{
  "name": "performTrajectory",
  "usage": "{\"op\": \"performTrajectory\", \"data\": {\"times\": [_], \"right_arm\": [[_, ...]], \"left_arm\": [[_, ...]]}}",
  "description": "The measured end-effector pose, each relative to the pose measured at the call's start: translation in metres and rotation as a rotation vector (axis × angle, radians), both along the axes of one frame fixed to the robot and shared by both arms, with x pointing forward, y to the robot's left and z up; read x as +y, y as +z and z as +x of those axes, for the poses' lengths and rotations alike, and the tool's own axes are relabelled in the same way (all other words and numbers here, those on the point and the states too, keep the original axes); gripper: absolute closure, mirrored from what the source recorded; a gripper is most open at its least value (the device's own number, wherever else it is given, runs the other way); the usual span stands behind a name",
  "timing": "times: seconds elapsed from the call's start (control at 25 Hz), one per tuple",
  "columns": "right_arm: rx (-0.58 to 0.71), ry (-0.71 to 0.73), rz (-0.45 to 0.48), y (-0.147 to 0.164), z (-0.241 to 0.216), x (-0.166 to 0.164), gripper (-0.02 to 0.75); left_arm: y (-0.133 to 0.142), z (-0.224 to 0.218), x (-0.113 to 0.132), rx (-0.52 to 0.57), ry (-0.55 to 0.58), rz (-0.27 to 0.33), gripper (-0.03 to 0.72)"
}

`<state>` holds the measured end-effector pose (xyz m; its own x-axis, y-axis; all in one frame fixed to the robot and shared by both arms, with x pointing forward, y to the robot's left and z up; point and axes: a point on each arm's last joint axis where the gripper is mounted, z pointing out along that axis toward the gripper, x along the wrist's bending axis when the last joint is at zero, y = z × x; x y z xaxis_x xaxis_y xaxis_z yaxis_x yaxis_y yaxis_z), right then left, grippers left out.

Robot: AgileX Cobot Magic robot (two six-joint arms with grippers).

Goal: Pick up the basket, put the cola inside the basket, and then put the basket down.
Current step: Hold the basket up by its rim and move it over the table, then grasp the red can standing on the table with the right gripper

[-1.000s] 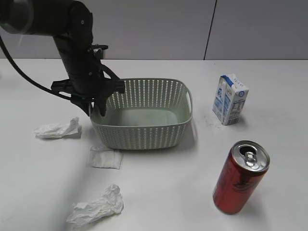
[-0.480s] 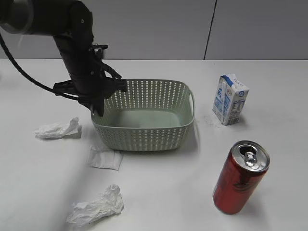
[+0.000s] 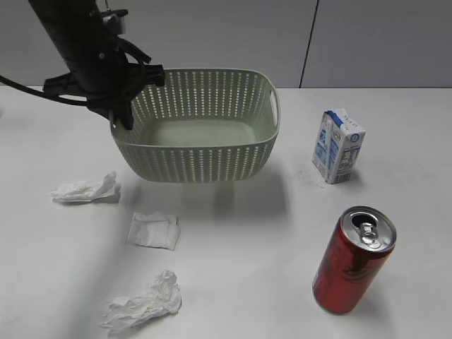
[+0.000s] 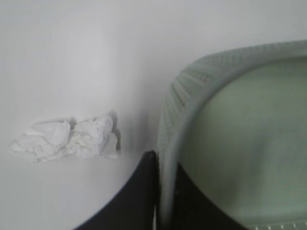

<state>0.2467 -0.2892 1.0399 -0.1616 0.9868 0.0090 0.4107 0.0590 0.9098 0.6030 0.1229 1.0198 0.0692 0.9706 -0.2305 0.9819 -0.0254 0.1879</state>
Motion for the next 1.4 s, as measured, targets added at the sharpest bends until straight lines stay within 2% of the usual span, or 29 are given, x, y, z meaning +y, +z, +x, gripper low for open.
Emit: {"op": "performTrajectory", "data": {"times": [0.08,0.36,0.6,0.76,0.84,1.04,1.2,1.4], "right_arm": [[0.032,0.004,0.004,0.003,0.004,0.001,0.147],[0.266,0.058,0.057,0.045,0.032,0.01,0.123],[0.44,0.175,0.169,0.07,0.077,0.029,0.108],[0.633,0.279,0.131,0.068,0.113,0.051,0.114],[0.689,0.308,0.108,0.067,0.13,0.062,0.115],[0.822,0.301,0.042,0.053,0.16,0.093,0.111],[0.867,0.237,-0.03,0.035,0.171,0.112,0.103],[0.839,0.19,-0.005,0.019,0.189,0.127,0.101]], "left_arm": [[0.001,-0.007,0.003,0.004,-0.002,0.005,0.686],[-0.034,-0.026,0.01,0.06,0.015,0.009,0.686],[-0.033,-0.024,0.01,0.024,0.009,-0.003,0.686],[-0.032,-0.023,0.01,0.006,-0.011,-0.004,0.686],[-0.032,-0.023,0.01,-0.001,-0.032,-0.001,0.686],[-0.032,-0.022,0.01,-0.019,-0.044,0.002,0.686],[-0.032,-0.021,0.01,-0.026,-0.049,0.011,0.686],[-0.032,-0.021,0.01,-0.033,-0.051,0.014,0.686]]}}
